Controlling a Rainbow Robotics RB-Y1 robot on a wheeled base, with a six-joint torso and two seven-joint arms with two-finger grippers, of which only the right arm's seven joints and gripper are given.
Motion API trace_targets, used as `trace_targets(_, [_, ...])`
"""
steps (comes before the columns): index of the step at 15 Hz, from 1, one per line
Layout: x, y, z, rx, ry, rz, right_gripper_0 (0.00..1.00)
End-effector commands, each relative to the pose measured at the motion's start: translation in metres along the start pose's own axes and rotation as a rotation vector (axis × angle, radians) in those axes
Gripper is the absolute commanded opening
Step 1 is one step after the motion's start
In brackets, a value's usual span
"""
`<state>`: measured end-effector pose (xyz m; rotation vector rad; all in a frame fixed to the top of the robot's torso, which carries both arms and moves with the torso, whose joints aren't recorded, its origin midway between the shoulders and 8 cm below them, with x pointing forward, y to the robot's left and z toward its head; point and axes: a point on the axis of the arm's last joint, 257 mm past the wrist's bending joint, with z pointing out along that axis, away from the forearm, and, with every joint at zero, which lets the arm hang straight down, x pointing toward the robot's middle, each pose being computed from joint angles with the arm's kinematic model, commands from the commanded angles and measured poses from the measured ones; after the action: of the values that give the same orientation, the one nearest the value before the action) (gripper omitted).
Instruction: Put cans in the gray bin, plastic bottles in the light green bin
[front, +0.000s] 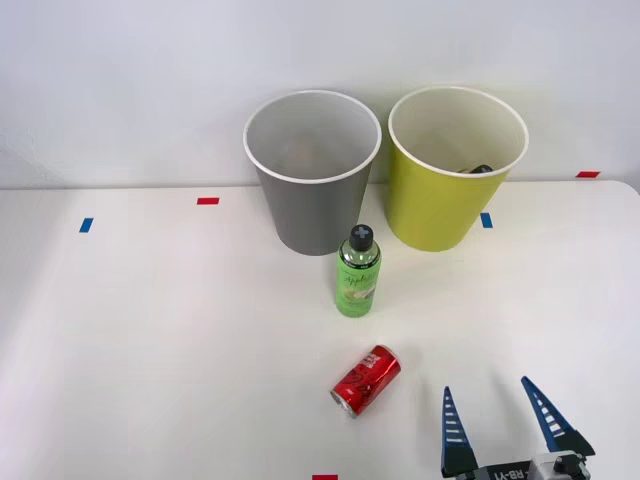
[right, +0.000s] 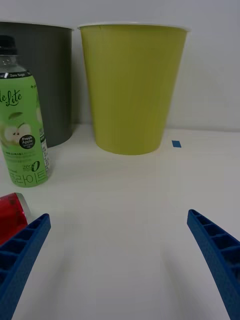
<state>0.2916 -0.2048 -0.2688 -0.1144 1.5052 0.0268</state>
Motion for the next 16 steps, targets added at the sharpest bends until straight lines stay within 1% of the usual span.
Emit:
trace_targets(1, [-0.006, -0.001, -0.003, 0.017, -0.025, -0.027, 0.94])
trace_targets(4, [-0.005, -0.007, -0.012, 0.057, -0.017, -0.077, 0.94])
trace_targets(5, [-0.006, -0.006, -0.016, 0.061, -0.020, -0.081, 0.94])
trace_targets(7, [-0.010, -0.005, -0.022, 0.065, -0.035, -0.082, 0.94])
trace_targets(11, [-0.004, -0.014, -0.032, 0.096, -0.011, -0.070, 0.94])
trace_targets(13, [0.001, -0.017, -0.041, 0.107, 0.013, -0.061, 0.94])
trace_targets(16, [0.002, -0.017, -0.042, 0.108, 0.016, -0.062, 0.94])
